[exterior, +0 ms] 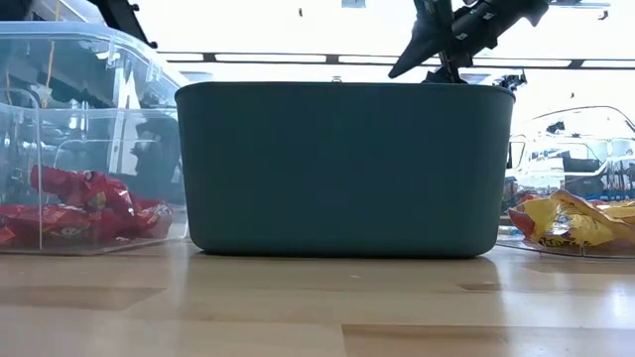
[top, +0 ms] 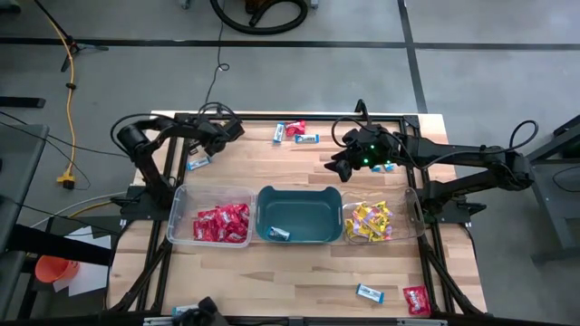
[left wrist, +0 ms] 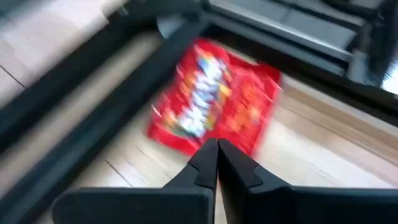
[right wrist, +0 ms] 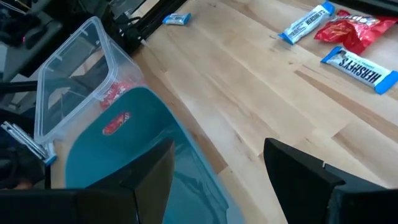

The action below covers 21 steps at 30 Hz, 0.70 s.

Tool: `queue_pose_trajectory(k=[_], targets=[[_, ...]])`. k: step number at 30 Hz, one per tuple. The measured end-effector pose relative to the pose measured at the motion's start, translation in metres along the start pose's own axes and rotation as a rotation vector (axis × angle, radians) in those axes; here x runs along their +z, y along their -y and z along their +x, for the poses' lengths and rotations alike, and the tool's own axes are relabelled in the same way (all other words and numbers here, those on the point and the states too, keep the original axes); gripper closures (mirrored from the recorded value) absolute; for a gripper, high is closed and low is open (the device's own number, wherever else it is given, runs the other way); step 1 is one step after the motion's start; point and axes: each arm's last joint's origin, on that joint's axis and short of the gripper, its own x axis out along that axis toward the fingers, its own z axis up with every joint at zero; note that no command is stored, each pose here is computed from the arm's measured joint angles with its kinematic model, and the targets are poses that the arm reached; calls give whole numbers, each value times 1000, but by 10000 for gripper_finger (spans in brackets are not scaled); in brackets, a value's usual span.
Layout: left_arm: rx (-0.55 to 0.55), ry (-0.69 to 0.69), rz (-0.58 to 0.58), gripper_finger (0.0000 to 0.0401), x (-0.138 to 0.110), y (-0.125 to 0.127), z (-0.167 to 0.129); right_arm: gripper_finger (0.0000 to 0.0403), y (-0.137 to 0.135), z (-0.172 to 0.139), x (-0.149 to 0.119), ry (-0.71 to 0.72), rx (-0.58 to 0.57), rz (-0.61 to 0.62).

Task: Sort candy
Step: Put the red candy into the left transparent bin

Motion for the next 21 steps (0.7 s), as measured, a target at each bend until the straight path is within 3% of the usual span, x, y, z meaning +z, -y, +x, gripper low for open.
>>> queue_pose_trajectory(k=[6, 10, 14, 17, 21], targets=[[-7, -136, -61, 401, -20, -5, 4, 160, -1, 0, -1, -32, 41, 41], [-39, -118, -152, 401, -26, -11, 2, 160, -1, 0, -3, -62, 60, 47], [-152, -183, 8, 401, -28, -11, -22, 160, -1, 0, -4, -78, 65, 46], [-241, -280, 34, 401, -23, -17, -47, 160, -1, 0, -4, -72, 63, 34], [-253, -193, 175, 401, 6, -32, -57, 160, -1, 0, -3, -56, 55, 9]])
